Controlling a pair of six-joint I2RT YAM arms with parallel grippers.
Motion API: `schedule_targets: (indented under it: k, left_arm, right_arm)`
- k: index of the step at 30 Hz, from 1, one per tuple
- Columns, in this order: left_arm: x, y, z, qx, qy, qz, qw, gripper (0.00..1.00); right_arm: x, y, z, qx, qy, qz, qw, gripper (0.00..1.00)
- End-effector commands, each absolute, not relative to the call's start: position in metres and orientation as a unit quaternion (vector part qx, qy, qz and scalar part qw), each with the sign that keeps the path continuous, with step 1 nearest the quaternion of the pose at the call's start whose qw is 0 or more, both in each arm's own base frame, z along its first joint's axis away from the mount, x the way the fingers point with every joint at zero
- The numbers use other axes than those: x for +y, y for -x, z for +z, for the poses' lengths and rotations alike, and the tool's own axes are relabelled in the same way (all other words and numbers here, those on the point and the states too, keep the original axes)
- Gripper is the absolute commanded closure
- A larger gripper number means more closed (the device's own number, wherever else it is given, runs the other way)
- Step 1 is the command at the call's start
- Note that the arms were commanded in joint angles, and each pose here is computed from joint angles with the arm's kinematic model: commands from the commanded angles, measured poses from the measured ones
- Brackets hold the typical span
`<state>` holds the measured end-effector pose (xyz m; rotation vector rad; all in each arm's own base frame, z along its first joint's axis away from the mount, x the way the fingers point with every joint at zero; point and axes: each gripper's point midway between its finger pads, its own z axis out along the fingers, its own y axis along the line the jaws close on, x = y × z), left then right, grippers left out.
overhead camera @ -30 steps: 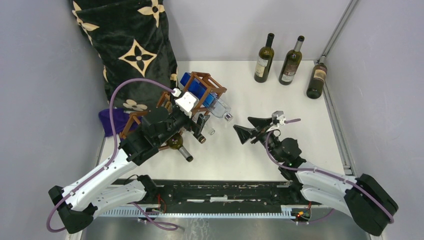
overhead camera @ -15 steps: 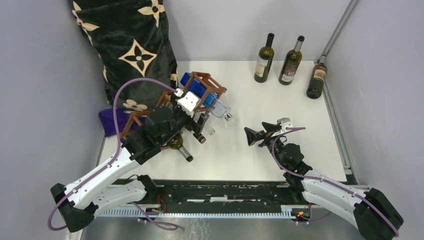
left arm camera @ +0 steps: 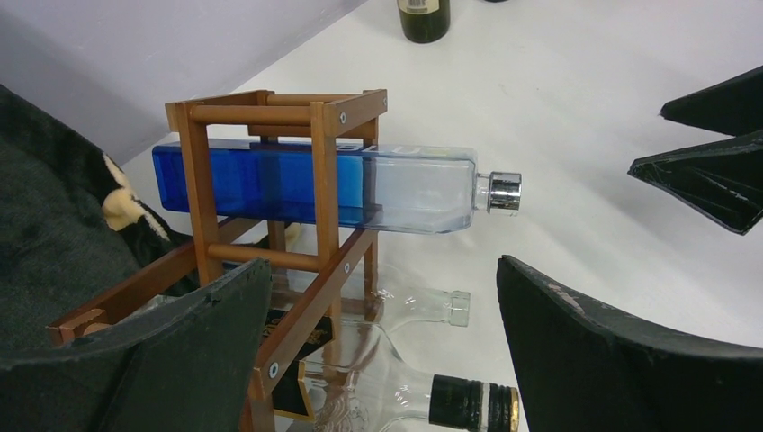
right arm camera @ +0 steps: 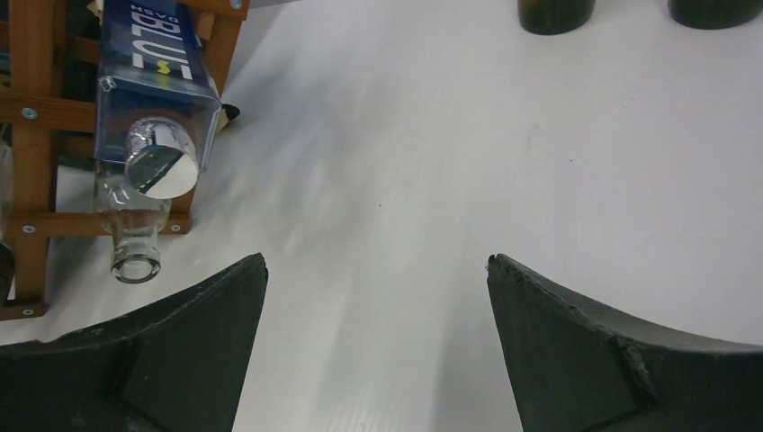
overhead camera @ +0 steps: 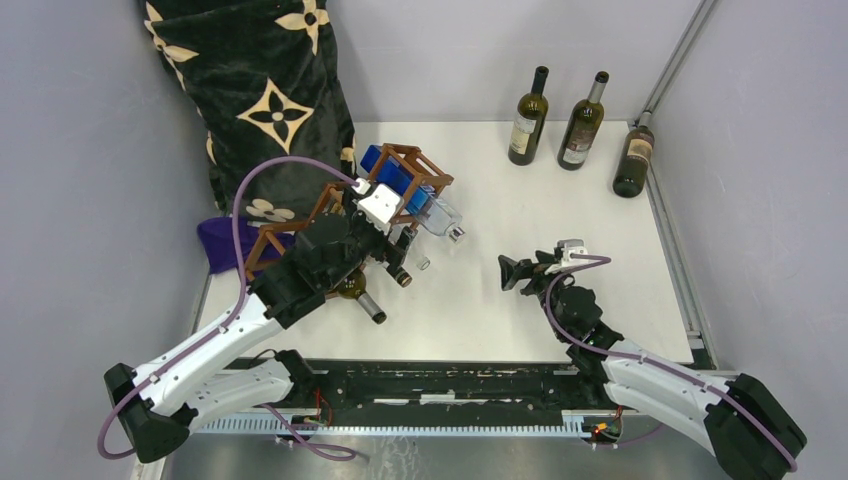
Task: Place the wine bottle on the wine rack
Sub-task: Pick up the wine bottle from the corner of the board.
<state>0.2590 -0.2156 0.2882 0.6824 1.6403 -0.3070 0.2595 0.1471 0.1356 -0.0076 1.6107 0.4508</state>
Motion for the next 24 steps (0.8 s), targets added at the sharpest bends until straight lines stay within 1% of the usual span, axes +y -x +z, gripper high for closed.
schedule_targets:
  k: [1, 5, 8, 10, 13, 17, 21, 24]
  left_arm:
    - [-0.210, -0.267, 0.302, 0.689, -0.306, -0.101, 0.649, 0.00]
    - [-0.207, -0.268, 0.301, 0.690, -0.306, -0.093, 0.649, 0.00]
    - [-0.207, -0.267, 0.305, 0.686, -0.306, -0.096, 0.653, 0.00]
    - [-0.208, -0.264, 0.308, 0.683, -0.307, -0.104, 0.655, 0.00]
    - [-0.211, -0.261, 0.312, 0.677, -0.307, -0.120, 0.658, 0.00]
    - [-0.213, -0.260, 0.313, 0.676, -0.306, -0.129, 0.659, 0.00]
    - [-0.212, -0.258, 0.316, 0.672, -0.305, -0.129, 0.662, 0.00]
    - [-0.209, -0.256, 0.320, 0.666, -0.301, -0.132, 0.670, 0.00]
  right_arm:
    - [0.137, -0.267, 0.138, 0.717, -0.027, 0.173, 0.675, 0.02]
    - [0.121, -0.280, 0.146, 0.727, -0.055, 0.112, 0.675, 0.02]
    - [0.105, -0.300, 0.171, 0.733, -0.078, 0.047, 0.674, 0.02]
    - [0.085, -0.321, 0.189, 0.740, -0.116, 0.021, 0.662, 0.02]
    - [0.056, -0.358, 0.215, 0.732, -0.165, 0.038, 0.660, 0.02]
    - [0.009, -0.405, 0.253, 0.723, -0.179, -0.007, 0.668, 0.02]
    - [-0.043, -0.446, 0.262, 0.730, -0.202, -0.047, 0.652, 0.02]
    - [-0.075, -0.470, 0.268, 0.730, -0.196, -0.068, 0.652, 0.02]
